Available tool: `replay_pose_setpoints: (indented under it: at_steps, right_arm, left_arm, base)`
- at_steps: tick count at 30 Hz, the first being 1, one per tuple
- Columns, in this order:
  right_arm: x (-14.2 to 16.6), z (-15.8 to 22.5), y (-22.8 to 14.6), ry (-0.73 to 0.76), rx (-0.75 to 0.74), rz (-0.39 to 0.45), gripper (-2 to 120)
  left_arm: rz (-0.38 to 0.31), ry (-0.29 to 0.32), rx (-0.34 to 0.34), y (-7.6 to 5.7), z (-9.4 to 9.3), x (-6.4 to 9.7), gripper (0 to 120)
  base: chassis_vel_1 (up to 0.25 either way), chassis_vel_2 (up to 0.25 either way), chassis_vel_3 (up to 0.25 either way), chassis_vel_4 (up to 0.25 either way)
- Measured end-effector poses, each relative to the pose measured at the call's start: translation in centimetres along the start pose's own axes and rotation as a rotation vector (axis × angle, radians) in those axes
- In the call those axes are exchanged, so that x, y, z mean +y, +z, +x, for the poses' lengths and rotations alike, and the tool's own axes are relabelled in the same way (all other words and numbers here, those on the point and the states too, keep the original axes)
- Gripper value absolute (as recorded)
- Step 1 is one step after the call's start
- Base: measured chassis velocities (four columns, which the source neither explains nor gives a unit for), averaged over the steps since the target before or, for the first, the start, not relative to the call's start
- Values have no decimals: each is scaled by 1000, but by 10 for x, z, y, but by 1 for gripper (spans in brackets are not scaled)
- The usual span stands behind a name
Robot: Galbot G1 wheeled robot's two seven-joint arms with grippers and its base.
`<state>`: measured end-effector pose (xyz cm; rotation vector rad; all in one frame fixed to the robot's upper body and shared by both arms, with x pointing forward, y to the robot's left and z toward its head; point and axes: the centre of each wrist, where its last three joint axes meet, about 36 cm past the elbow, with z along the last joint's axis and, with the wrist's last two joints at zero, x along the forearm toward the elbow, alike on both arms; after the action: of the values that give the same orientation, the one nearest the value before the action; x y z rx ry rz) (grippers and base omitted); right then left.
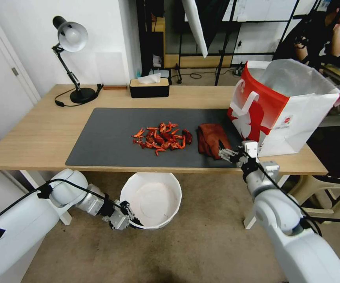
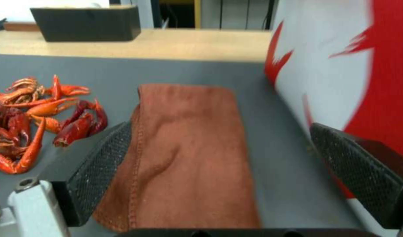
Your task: Sweep shrimp from table into container with towel, then put container into takeout bag.
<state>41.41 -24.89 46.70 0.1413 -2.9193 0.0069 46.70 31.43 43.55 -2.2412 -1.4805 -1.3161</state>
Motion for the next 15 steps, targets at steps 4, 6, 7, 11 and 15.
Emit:
replay_pose_setpoints:
  at_steps: [4, 6, 7, 11, 15]
  right_arm:
    - [2, -15, -3, -16, 30, -15, 100]
    - [4, -22, -4, -18, 52, -29, 100]
    - [6, -26, -4, -16, 64, -38, 100]
    - [5, -38, -3, -6, 93, -51, 100]
    - [2, -46, -2, -2, 116, -62, 100]
  left_arm:
    - [2, -4, -2, 3, -2, 1, 0]
    - [2, -6, -2, 4, -1, 1, 0]
    - [2, -6, -1, 4, -1, 1, 0]
    - [-1, -9, 4, 4, 2, 1, 0]
    - [-1, -14, 8, 4, 5, 2, 0]
  base:
    - [0, 0, 0, 0]
    - [0, 0, 0, 0]
    - [0, 0, 0, 0]
    - [0, 0, 0, 0]
    - [0, 0, 0, 0]
